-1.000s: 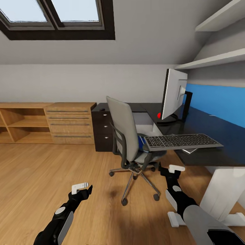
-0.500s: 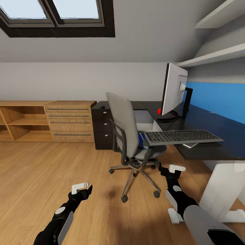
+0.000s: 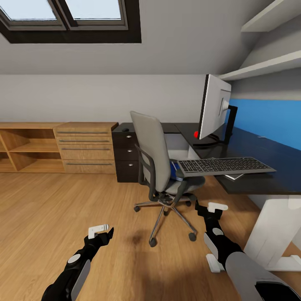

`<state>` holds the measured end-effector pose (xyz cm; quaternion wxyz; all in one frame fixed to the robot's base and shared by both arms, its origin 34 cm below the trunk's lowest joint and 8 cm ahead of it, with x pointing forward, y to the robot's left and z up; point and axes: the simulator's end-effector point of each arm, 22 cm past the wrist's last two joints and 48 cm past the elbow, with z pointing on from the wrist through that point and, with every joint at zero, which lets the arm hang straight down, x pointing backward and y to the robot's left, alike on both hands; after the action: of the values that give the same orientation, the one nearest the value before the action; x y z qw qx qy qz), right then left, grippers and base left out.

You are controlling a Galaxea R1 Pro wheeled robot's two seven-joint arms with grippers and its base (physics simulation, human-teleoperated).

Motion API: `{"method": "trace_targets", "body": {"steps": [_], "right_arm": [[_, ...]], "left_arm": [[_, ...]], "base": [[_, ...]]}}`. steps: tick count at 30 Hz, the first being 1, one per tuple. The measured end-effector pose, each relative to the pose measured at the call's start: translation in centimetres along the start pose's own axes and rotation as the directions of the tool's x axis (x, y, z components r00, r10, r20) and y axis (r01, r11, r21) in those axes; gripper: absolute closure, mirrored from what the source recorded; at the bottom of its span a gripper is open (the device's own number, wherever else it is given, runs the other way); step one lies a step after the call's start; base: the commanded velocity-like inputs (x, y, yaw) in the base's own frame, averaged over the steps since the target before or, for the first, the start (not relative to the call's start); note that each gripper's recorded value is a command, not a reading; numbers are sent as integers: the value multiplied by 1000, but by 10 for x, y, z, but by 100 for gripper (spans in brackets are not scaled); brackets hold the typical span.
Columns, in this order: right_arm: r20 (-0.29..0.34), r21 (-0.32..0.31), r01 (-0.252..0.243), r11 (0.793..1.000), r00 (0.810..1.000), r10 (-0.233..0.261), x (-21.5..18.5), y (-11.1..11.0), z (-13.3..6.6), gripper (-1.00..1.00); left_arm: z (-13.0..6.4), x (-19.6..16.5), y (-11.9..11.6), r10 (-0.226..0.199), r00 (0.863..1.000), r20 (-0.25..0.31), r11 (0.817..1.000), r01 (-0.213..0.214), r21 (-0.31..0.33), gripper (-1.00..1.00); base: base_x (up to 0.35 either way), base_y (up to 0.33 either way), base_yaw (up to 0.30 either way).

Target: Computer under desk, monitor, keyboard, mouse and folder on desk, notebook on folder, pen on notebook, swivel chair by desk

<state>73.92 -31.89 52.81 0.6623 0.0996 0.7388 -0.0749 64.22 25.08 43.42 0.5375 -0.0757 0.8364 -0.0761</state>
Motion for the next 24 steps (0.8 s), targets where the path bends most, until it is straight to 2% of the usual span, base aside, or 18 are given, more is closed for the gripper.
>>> {"method": "trace_targets", "body": {"steps": [6, 15, 24], "right_arm": [[0, 0, 0, 1000, 1000, 0, 0, 0, 0, -100], [0, 1, 0, 1000, 1000, 0, 0, 0, 0, -100], [-1, 0, 0, 1000, 1000, 0, 0, 0, 0, -100]], "left_arm": [[0, 0, -1, 2, 1000, 0, 1000, -2, 2, -100], [0, 0, 0, 4, 1000, 1, 1000, -4, 1, -100], [0, 0, -1, 3, 1000, 0, 1000, -3, 3, -100]], "base": [[16, 0, 0], [218, 0, 0], [50, 0, 0]]}}
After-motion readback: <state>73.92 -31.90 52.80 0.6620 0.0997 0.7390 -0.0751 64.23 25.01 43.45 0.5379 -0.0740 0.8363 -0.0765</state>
